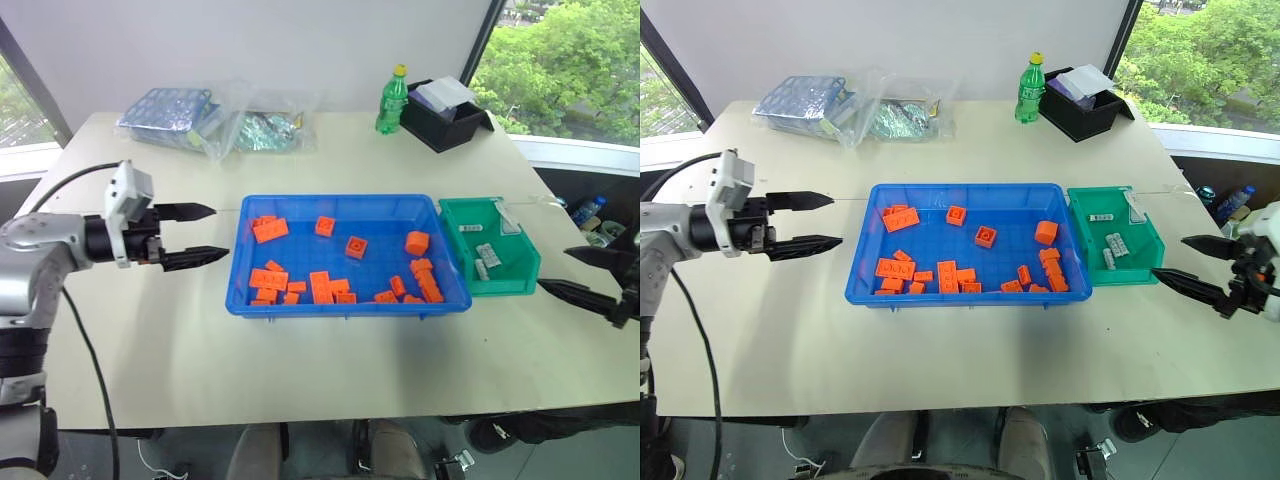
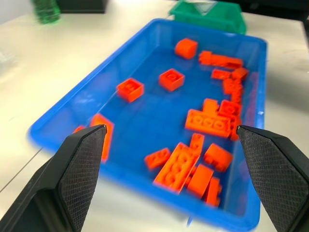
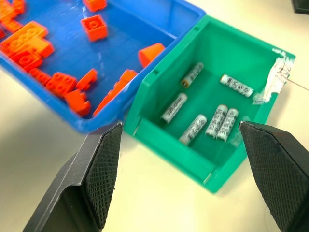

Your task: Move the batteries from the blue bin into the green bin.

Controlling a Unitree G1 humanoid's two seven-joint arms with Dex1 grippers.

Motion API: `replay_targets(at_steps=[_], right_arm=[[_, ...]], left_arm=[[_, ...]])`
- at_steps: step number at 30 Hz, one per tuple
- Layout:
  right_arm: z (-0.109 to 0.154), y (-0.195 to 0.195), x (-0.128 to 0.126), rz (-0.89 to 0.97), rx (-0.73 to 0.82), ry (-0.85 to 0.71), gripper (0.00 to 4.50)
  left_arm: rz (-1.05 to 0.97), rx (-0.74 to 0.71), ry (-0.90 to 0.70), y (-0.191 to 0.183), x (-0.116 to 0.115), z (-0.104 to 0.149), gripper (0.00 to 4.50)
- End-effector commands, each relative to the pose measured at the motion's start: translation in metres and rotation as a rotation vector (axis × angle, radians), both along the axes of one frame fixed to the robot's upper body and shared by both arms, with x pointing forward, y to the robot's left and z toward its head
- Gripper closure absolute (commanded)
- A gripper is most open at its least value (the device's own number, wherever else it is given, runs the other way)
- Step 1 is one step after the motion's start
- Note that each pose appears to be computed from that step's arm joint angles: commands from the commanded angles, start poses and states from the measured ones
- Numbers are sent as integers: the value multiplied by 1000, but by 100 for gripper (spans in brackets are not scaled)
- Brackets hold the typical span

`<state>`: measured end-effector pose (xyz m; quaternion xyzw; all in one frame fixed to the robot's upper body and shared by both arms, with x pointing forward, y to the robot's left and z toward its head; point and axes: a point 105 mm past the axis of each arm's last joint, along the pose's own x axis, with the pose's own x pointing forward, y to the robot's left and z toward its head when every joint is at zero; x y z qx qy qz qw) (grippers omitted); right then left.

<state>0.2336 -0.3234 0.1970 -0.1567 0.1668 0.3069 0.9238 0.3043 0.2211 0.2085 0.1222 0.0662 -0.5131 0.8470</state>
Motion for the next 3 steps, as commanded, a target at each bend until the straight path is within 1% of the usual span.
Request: replay_targets(at_steps=[1,3], right_arm=[[15,3,-5,48,7,-23,54],[14,7,-5,64,19,-21,54]], left_arm=[[13,-1,-53,7,-3,13,0],[9,-1,-53,6,-4,12,0]])
